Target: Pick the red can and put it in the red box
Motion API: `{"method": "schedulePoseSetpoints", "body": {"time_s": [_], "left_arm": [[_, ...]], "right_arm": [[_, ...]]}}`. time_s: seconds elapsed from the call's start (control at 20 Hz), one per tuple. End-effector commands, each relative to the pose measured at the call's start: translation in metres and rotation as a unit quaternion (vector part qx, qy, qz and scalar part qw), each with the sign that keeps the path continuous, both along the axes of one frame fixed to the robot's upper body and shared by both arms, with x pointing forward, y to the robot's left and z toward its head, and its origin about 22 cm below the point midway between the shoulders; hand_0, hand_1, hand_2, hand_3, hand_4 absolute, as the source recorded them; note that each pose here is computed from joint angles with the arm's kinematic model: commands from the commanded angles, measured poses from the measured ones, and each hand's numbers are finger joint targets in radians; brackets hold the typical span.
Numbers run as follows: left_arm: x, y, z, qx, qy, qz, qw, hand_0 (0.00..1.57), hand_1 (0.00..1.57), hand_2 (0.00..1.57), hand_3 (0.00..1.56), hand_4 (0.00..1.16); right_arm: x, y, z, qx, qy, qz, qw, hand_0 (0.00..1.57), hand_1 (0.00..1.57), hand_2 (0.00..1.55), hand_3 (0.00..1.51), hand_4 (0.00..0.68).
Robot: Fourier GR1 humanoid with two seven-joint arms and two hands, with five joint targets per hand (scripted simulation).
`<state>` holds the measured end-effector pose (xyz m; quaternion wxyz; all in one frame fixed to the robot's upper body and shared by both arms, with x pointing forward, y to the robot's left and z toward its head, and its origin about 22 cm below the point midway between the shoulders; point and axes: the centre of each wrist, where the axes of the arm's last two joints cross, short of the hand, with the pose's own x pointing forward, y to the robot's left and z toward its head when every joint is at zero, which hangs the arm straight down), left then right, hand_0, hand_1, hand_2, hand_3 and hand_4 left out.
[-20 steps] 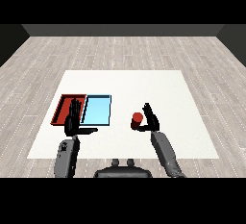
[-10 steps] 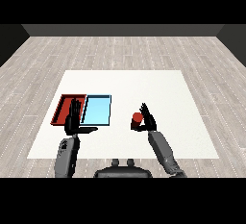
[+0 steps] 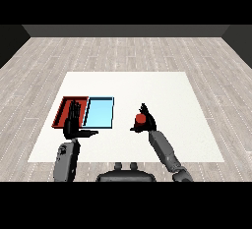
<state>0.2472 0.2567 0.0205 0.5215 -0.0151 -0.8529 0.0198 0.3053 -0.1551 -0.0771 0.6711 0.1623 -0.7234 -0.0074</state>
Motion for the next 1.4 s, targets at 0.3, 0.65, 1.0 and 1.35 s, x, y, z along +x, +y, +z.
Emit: {"method": "schedulePoseSetpoints", "body": {"time_s": [0.3,0.65,1.0,1.35], "left_arm": [[0.0002,-0.011,-0.007,0.002,-0.002,-0.005,1.000,0.00,0.00,0.00,0.00,0.00],[-0.0054,0.003,0.012,-0.001,-0.002,-0.004,1.000,0.00,0.00,0.00,0.00,0.00],[0.0006,-0.002,0.015,0.006,-0.011,-0.009,1.000,0.00,0.00,0.00,0.00,0.00],[0.0120,-0.013,-0.005,0.004,0.001,-0.015,1.000,0.00,0.00,0.00,0.00,0.00]], "right_arm": [[0.001,-0.004,-0.017,-0.031,0.018,-0.016,0.9992,0.00,0.00,0.00,0.00,0.000],[0.015,0.028,-0.007,-0.081,0.038,-0.090,0.9919,1.46,1.46,1.46,1.42,0.611],[0.013,0.025,-0.003,-0.107,0.019,-0.086,0.9903,1.46,1.46,1.45,1.40,0.587],[0.000,0.021,0.029,-0.116,-0.027,-0.083,0.9894,1.44,1.44,1.44,1.37,0.607]]}}
